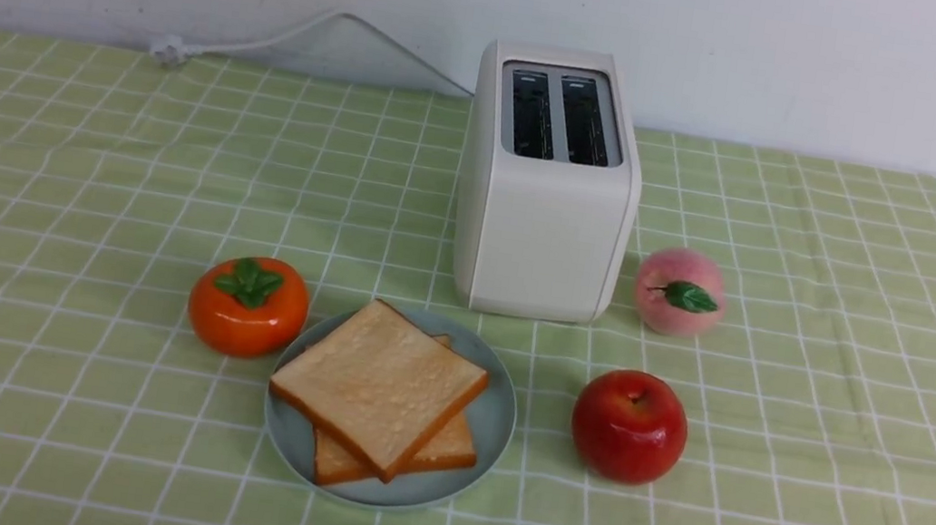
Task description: Take toasted bread from bread machine on green coffee tablecloth place on plate.
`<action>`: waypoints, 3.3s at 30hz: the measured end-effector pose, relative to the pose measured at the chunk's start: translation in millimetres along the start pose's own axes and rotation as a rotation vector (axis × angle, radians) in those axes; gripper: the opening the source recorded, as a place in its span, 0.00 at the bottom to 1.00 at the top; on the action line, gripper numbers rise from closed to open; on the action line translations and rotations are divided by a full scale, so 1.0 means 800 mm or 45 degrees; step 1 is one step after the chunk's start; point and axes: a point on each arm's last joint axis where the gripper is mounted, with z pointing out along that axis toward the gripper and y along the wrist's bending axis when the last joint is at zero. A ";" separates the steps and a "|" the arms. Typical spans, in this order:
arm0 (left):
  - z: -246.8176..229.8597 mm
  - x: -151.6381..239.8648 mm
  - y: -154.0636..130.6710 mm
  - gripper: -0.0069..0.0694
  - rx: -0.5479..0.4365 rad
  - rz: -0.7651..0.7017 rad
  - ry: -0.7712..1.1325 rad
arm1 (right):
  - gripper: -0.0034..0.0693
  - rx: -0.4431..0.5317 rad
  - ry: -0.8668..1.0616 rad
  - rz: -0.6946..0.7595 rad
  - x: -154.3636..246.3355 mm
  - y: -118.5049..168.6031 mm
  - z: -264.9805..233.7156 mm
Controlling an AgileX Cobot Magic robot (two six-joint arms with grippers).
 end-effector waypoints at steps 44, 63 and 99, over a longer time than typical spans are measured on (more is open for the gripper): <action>0.008 0.043 0.043 0.07 -0.393 0.035 -0.274 | 0.06 0.000 0.002 -0.001 0.000 0.000 0.000; 0.010 0.095 0.059 0.07 -0.588 -0.211 0.092 | 0.09 -0.001 0.004 0.000 0.000 0.000 0.000; 0.006 0.094 0.066 0.08 -0.749 -0.250 0.050 | 0.15 -0.001 0.006 0.000 0.000 0.000 0.000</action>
